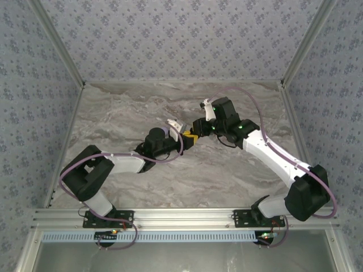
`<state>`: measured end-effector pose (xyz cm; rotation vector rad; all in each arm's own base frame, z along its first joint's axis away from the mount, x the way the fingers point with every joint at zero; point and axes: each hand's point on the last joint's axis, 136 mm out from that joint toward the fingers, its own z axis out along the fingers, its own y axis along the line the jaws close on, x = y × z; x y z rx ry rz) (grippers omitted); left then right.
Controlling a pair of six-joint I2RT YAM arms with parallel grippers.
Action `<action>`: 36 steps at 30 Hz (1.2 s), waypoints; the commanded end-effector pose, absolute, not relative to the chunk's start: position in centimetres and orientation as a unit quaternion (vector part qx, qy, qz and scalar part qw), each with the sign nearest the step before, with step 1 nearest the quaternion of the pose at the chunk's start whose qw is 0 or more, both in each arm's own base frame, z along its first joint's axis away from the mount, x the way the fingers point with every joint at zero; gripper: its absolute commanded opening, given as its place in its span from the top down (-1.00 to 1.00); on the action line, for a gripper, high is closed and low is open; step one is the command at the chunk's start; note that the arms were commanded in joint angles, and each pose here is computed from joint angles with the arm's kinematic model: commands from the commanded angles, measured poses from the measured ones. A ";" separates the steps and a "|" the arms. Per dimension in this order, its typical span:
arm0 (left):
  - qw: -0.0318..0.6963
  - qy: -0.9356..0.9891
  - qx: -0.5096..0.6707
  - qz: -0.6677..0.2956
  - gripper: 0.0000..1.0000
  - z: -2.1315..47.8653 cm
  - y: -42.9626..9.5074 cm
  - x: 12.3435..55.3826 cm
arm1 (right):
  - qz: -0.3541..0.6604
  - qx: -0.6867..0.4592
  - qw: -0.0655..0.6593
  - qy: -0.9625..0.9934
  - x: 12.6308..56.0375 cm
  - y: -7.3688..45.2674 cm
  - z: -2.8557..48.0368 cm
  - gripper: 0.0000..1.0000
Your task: Insert the wireless bluetooth earbuds into the charging case
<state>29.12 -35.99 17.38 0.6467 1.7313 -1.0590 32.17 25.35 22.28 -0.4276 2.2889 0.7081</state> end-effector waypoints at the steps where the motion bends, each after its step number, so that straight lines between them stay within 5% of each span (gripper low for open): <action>1: 0.494 0.686 0.273 -0.459 0.66 19.4 -37.0 28.8 | 0.270 -0.175 0.382 0.866 32.5 25.5 24.9 0.58; 36: 0.481 0.684 0.260 -0.483 0.65 21.2 -37.3 28.5 | 0.245 -0.181 0.386 0.871 32.4 25.2 23.9 0.58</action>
